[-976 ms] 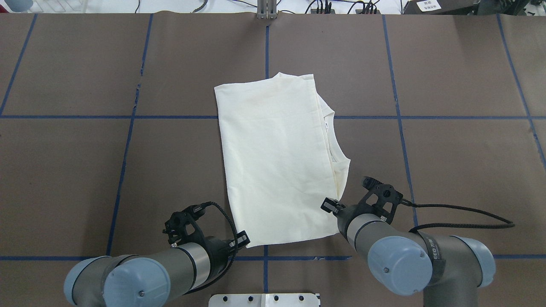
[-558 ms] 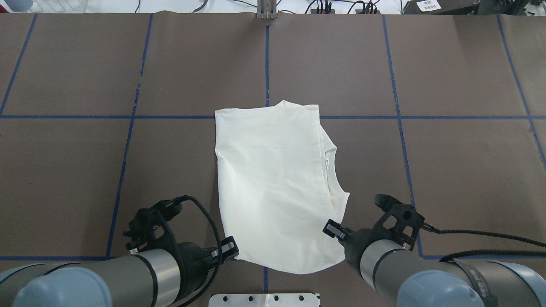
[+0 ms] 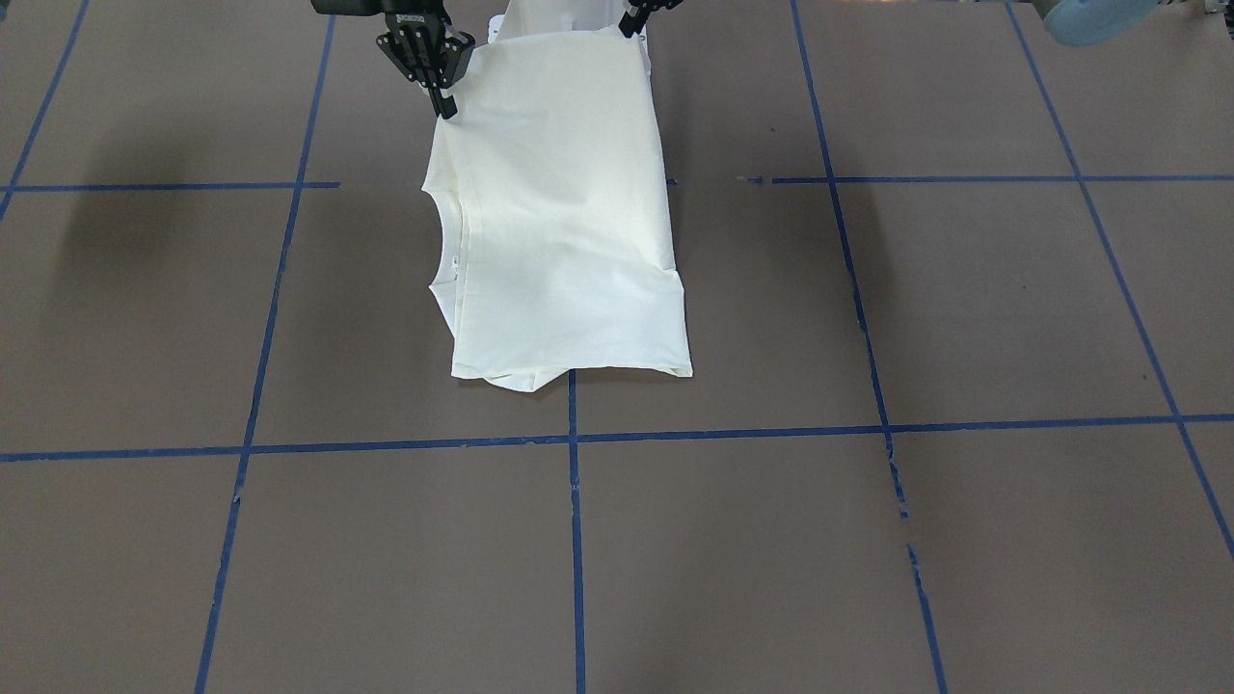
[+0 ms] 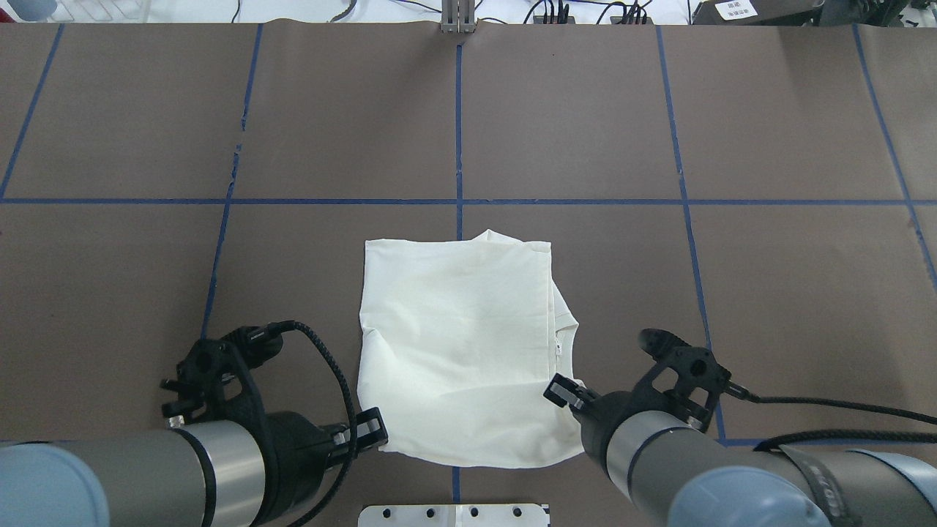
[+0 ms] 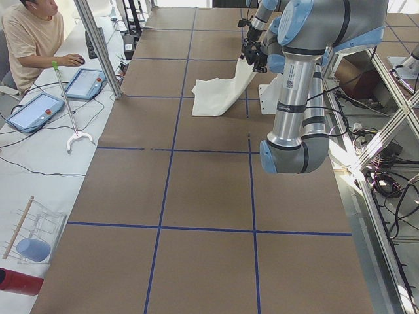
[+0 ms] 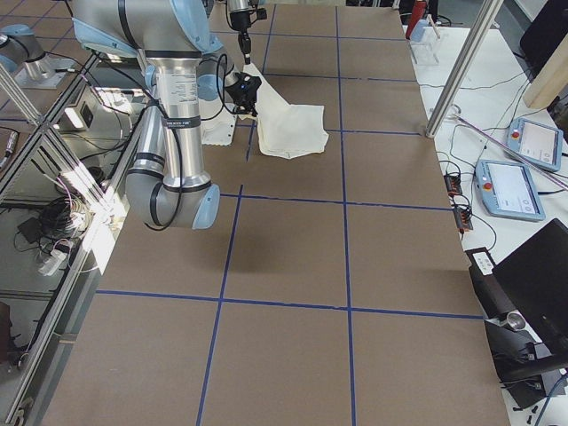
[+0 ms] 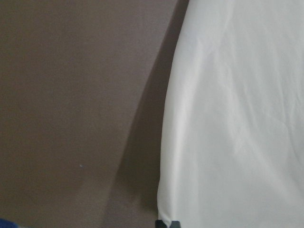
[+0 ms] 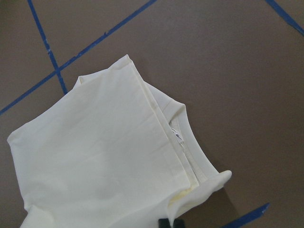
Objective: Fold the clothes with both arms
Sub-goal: 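Lift the edge with both grippers and fold it away from the robot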
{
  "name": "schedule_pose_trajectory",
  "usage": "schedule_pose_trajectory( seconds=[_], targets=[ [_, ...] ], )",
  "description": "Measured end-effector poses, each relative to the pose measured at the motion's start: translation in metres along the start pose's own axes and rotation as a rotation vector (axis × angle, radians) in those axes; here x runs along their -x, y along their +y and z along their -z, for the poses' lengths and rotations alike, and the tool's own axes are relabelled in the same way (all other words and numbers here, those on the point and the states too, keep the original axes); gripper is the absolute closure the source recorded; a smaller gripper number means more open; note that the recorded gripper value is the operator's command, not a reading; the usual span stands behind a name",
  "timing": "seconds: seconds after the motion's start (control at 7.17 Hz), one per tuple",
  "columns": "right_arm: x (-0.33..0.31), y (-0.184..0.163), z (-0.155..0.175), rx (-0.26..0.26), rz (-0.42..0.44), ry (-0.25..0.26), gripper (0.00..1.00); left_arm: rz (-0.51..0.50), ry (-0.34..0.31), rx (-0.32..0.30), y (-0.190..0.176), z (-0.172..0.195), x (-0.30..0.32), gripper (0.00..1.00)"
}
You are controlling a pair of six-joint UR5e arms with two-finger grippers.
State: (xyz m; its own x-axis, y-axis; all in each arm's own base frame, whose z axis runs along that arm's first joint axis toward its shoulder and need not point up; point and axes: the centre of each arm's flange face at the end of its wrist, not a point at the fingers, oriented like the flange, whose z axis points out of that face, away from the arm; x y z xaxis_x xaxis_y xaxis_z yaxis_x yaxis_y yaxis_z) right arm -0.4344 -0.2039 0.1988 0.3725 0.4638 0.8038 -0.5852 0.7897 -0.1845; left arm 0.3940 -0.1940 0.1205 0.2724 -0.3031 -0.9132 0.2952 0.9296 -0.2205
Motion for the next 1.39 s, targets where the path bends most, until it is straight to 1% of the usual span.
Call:
schedule_pose_trajectory(
  seconds=[0.14,0.28,0.7,0.84,0.98,1.26,1.39],
  targets=[
    [0.021,-0.008,-0.018,-0.034,-0.006,0.005,1.0,-0.04,-0.01,-0.042,-0.022,-0.008,-0.006,1.0],
    [0.035,-0.022,-0.036,-0.059,-0.009,0.023,1.0,-0.074,-0.032,-0.08,-0.046,-0.021,-0.014,1.0],
    [0.056,-0.06,-0.092,-0.14,0.008,0.105,1.0,-0.102,-0.09,-0.16,-0.095,-0.067,-0.027,1.0],
    [0.063,-0.068,-0.112,-0.163,0.013,0.136,1.0,-0.108,-0.104,-0.182,-0.109,-0.081,-0.026,1.0],
    [0.067,-0.074,-0.132,-0.18,0.016,0.157,1.0,-0.114,-0.119,-0.201,-0.123,-0.097,-0.023,1.0],
    [0.066,-0.082,-0.174,-0.19,0.032,0.156,1.0,-0.134,-0.147,-0.226,-0.145,-0.131,-0.017,1.0],
    [0.064,-0.086,-0.189,-0.193,0.042,0.155,1.0,-0.136,-0.157,-0.235,-0.154,-0.149,-0.017,1.0]
  ],
)
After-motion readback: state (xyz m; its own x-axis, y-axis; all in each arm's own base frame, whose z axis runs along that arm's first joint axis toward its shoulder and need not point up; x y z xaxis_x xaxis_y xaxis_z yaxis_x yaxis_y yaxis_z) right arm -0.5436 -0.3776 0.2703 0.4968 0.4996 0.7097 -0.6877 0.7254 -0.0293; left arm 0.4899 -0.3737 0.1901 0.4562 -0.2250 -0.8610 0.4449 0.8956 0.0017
